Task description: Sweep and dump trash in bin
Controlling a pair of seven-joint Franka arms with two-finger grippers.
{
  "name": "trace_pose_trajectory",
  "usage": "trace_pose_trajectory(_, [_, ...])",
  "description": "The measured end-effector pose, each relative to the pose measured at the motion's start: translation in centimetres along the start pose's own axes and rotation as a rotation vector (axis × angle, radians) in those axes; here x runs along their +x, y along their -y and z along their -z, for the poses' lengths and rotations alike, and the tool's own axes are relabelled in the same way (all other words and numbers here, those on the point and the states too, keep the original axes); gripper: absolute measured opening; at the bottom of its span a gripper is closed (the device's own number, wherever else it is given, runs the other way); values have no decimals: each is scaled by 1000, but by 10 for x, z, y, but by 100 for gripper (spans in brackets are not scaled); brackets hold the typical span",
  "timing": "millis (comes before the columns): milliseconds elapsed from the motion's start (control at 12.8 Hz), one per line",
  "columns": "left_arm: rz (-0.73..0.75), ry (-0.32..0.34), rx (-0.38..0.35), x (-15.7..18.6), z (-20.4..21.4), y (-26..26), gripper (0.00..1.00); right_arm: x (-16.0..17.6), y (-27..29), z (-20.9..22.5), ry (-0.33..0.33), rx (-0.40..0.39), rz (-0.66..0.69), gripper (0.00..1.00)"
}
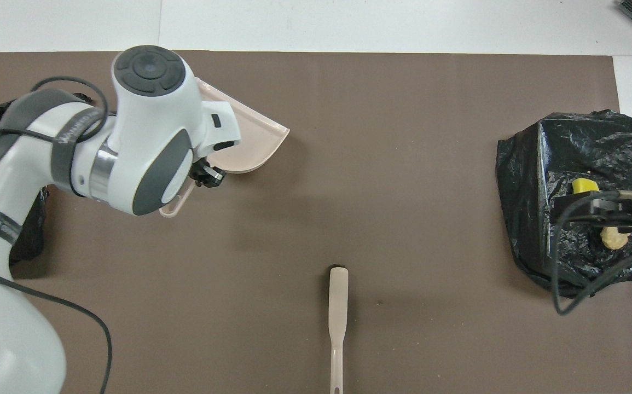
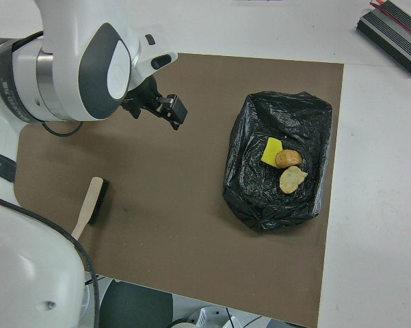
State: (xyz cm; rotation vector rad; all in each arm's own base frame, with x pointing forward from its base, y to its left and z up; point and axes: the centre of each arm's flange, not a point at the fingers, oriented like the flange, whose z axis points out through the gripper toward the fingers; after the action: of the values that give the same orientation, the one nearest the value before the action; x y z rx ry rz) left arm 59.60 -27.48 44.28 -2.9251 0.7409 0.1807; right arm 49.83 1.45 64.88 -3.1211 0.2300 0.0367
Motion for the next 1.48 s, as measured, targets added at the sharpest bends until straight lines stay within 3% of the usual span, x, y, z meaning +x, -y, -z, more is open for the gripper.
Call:
trace_pose_trajectory(156, [115,-52,-41,13,-3,-53,31,3,-33,7,2,3,-15,100])
trace_pose_trajectory(312, [240,-118,-128,25,-2,-92,31,4,-48,7,0,-5,-38,100])
trace_pose_trajectory(468, [274,-150,-166,32,-5,-119,31,4,-46,7,0,-6,-35,100])
trace_pose_trajectory(936, [255,-120,-165,53,-49,-207,31,6,-54,5,5,4,-43,100])
trace_pose_trajectory(1483, [258,-124,-172,58,-59,-229,32,7,-60,4,7,5,-11,100])
